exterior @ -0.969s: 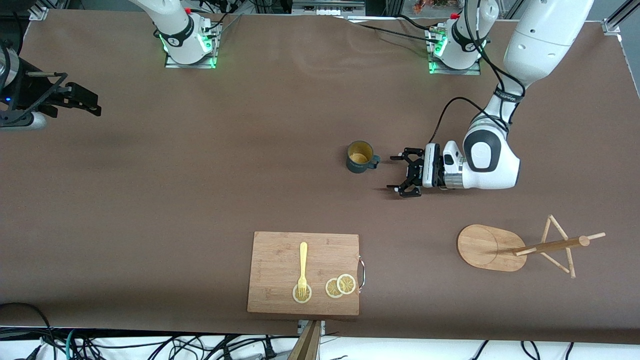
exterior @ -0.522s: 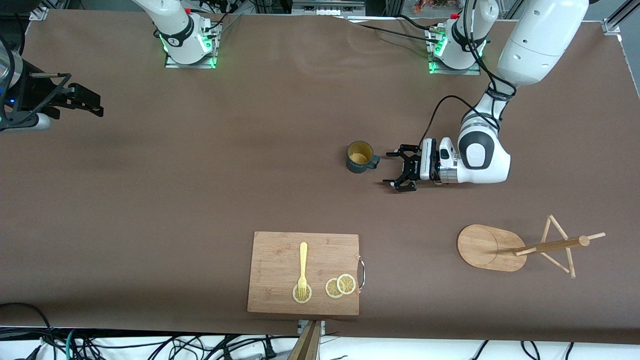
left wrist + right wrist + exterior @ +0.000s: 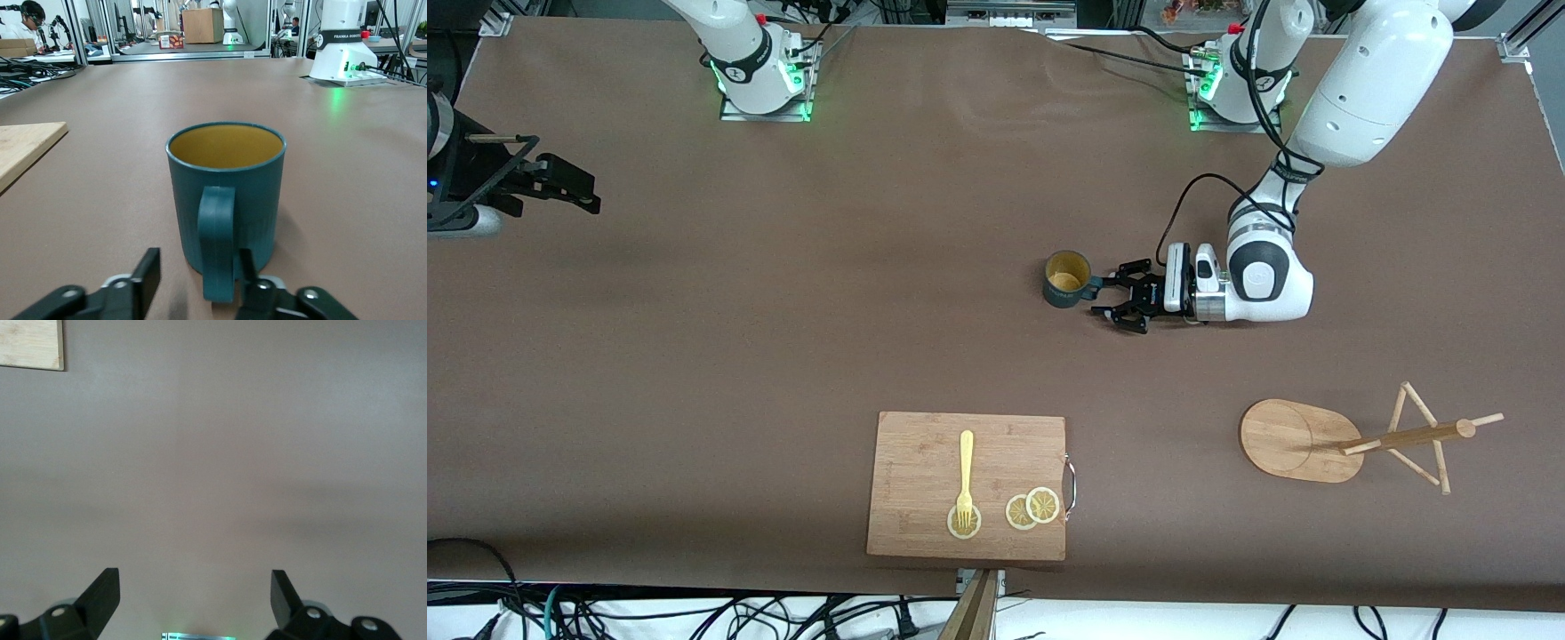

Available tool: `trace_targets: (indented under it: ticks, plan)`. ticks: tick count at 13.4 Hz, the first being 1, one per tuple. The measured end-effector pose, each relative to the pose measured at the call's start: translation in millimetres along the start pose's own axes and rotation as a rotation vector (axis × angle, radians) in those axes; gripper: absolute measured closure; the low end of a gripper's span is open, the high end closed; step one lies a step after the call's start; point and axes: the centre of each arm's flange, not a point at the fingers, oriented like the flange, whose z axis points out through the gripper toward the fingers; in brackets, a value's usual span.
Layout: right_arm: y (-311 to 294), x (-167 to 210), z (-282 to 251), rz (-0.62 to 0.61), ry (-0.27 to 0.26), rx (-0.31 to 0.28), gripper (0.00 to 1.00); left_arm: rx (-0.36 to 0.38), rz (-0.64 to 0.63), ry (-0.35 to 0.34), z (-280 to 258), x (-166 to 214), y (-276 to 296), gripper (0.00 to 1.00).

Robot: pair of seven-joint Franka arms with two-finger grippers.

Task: Pass cup and hang on rack
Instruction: 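Grasp the teal mug handle with the left gripper, then lift the mug by its handle and carry it toward the wooden rack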

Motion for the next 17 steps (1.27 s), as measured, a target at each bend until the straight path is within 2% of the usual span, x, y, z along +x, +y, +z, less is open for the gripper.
trace_targets:
  ticks: [1, 2, 3, 8, 13, 17]
  plan:
    - [0, 0, 0, 0.001, 0.000, 0.000, 0.00, 0.001, -0.006, 0.003, 1, -2, 1, 0.60]
    - [0, 0, 0, 0.001, 0.001, 0.000, 0.00, 0.004, -0.013, 0.011, 2, -3, 2, 0.74]
    - [0, 0, 0, 0.001, 0.002, 0.000, 0.00, 0.004, -0.020, 0.021, 3, -4, 3, 0.80]
    - [1, 1, 0, 0.001, 0.003, 0.000, 0.00, 0.015, -0.092, 0.103, -4, -10, 6, 0.80]
    - [1, 1, 0, 0.001, 0.004, 0.000, 0.00, 0.023, -0.307, 0.190, -34, 1, -8, 0.80]
    - [1, 1, 0, 0.001, 0.005, 0.000, 0.00, -0.047, -0.510, 0.157, -93, 44, -32, 0.80]
